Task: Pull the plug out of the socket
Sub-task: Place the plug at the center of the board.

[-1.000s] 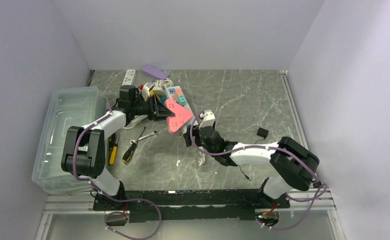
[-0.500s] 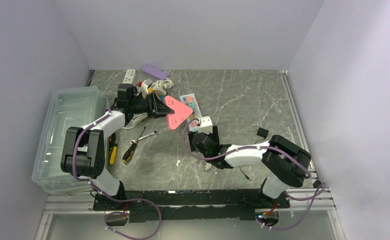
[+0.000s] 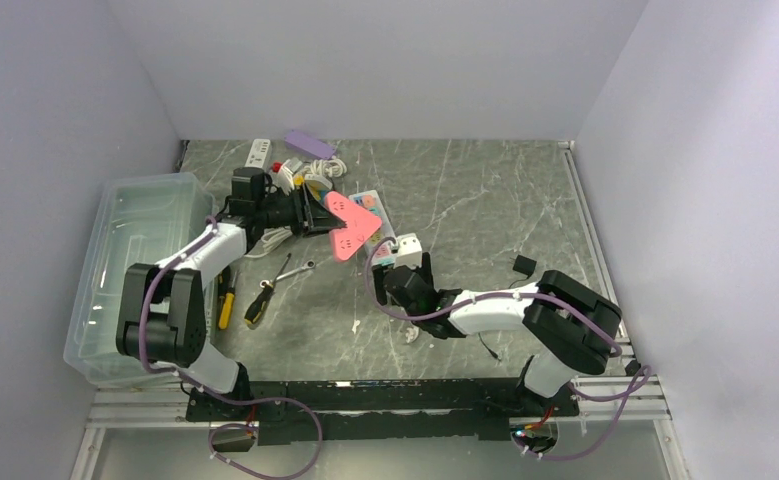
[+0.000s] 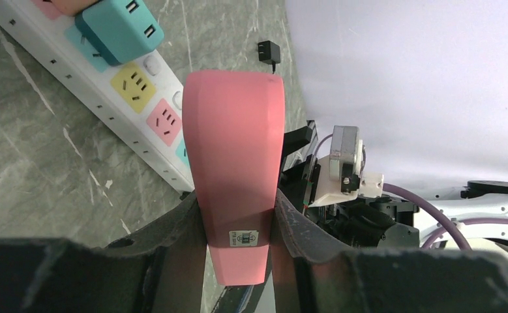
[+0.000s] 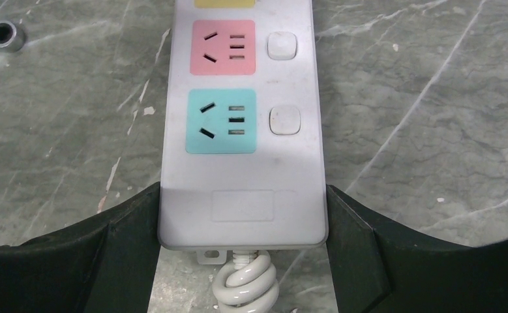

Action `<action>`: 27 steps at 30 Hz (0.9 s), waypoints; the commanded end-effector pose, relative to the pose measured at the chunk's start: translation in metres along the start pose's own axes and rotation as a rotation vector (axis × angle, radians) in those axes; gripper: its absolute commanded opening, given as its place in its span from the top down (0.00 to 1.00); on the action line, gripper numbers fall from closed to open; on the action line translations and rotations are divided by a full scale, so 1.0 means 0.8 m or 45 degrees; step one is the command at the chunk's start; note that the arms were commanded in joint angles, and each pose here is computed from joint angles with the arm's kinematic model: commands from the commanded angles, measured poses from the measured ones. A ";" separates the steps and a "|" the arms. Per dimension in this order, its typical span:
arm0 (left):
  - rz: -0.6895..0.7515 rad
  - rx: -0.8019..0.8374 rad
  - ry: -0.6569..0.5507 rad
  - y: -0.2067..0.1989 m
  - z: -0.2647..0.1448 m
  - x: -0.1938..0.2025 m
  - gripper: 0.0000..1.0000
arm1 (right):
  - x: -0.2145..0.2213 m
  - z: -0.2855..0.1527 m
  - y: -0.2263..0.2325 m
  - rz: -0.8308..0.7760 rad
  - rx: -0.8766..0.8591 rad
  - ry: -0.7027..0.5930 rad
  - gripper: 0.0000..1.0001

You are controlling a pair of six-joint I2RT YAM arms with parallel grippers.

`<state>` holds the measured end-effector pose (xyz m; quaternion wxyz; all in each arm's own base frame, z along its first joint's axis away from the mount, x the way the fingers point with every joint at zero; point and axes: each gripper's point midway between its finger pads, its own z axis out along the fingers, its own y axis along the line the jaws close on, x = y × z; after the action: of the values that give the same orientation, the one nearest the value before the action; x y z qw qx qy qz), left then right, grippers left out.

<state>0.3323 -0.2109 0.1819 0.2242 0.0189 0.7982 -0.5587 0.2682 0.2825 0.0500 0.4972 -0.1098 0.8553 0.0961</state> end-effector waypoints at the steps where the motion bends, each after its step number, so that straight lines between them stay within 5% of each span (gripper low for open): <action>1: 0.191 0.002 -0.083 -0.034 -0.014 -0.022 1.00 | -0.044 -0.009 0.031 0.120 -0.118 -0.119 0.61; 5: 0.213 -0.023 -0.103 -0.033 -0.016 -0.024 1.00 | -0.052 -0.016 0.026 0.125 -0.124 -0.157 0.31; 11: 0.283 -0.129 -0.111 -0.027 -0.012 -0.023 1.00 | -0.068 -0.029 0.023 0.097 -0.158 -0.221 0.03; 18: 0.328 -0.163 -0.086 -0.034 0.010 -0.024 1.00 | -0.093 -0.050 -0.005 0.118 -0.154 -0.345 0.00; 27: 0.355 -0.189 0.013 -0.052 0.103 -0.011 1.00 | -0.124 -0.088 -0.155 0.420 0.264 -0.545 0.00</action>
<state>0.3422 -0.2702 0.1951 0.2814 0.1063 0.8323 -0.4656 0.2865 0.2074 0.1441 0.6151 0.0007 0.7750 0.1452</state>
